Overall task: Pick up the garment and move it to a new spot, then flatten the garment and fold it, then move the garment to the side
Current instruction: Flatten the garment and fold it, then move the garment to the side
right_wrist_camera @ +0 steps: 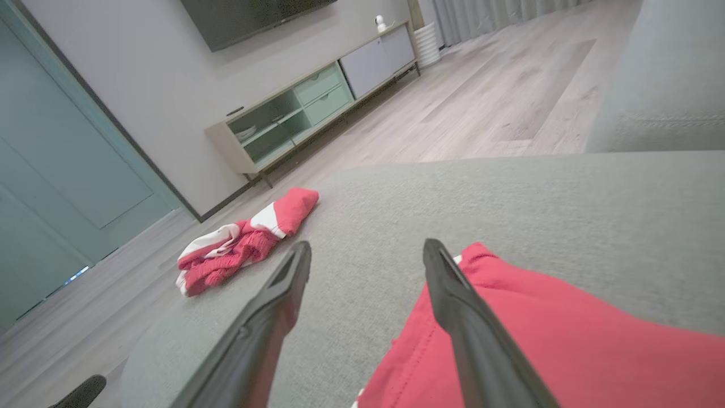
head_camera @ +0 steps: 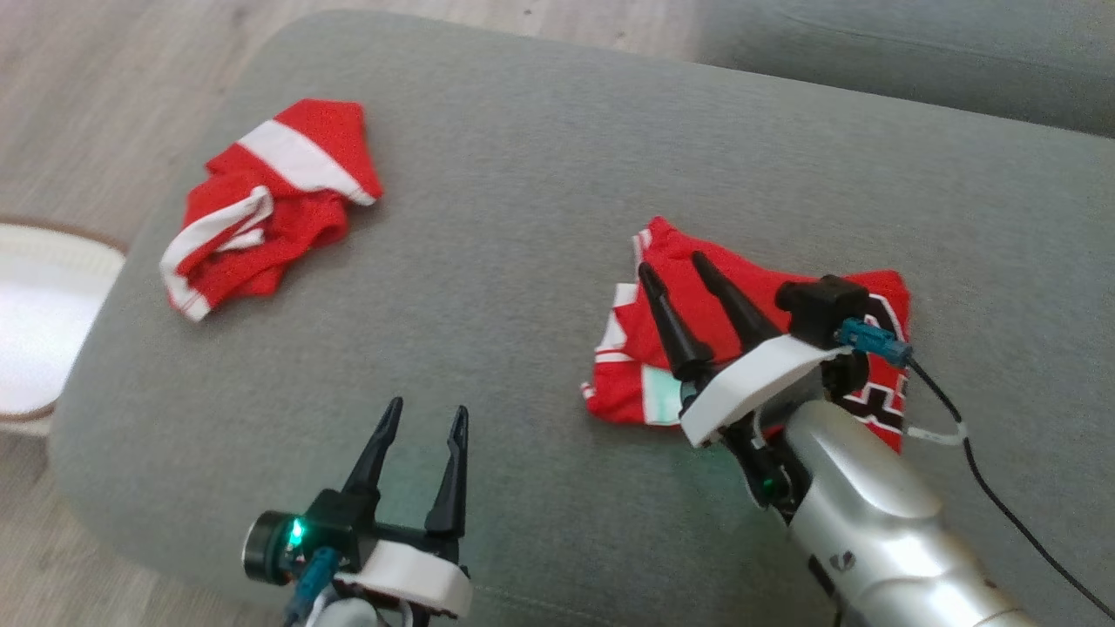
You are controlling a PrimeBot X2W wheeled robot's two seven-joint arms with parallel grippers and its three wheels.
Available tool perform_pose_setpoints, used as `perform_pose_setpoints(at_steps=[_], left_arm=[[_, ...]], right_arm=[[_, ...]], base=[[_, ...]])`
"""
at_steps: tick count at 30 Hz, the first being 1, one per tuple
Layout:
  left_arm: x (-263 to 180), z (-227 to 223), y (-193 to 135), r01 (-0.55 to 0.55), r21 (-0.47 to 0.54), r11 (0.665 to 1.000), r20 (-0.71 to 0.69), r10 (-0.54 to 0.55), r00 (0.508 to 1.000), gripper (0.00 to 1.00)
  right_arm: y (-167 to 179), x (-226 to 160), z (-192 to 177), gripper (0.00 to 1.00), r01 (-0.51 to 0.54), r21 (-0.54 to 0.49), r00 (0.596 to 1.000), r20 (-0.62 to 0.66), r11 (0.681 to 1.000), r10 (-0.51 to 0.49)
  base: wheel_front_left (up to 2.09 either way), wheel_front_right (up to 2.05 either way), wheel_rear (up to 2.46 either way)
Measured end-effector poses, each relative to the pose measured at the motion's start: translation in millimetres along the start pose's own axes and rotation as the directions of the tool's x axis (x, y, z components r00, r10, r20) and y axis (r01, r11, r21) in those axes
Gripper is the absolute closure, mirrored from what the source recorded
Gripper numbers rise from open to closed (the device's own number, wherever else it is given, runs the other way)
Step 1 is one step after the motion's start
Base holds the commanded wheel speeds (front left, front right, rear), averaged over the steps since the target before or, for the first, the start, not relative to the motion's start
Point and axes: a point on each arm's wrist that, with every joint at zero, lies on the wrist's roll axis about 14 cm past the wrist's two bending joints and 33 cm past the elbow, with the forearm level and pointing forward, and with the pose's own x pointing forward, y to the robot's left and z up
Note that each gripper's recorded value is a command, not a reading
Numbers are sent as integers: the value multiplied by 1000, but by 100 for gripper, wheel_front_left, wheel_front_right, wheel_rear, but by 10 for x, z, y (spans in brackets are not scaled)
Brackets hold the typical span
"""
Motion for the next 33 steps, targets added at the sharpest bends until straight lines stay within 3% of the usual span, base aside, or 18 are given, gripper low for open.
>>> perform_pose_setpoints(at_steps=[6, 7, 11, 16, 19, 25, 33], left_arm=[[155, 76, -73, 21, 23, 1000, 22, -21, 1000, 0], [155, 76, -73, 21, 23, 1000, 22, -21, 1000, 0], [267, 139, -173, 50, 55, 997, 41, -53, 998, 0], [339, 176, -258, 75, 67, 995, 52, -78, 996, 0], [299, 112, -294, 87, 77, 993, 36, -90, 995, 0], [185, 73, -261, 79, 77, 994, 30, -81, 996, 0], [40, -6, -193, 63, 83, 995, 13, -64, 998, 0]], right_arm=[[-717, -326, 307, 0, 221, -57, 972, 94, 974, -215], [-717, -326, 307, 0, 221, -57, 972, 94, 974, -215], [-1205, -798, 565, 0, 393, -96, 909, 194, 915, -370], [-1524, -1553, 181, 0, 559, -104, 826, 150, 822, -543], [-1574, -1832, 108, 0, 610, -114, 791, 152, 784, -593], [-1476, -2015, 104, 0, 629, -137, 776, 175, 766, -606], [-1338, -2114, -54, 0, 621, -124, 783, 151, 774, -603]], base=[[0, 0, 0], [0, 0, 0], [0, 0, 0], [0, 0, 0], [0, 0, 0], [0, 0, 0], [0, 0, 0]])
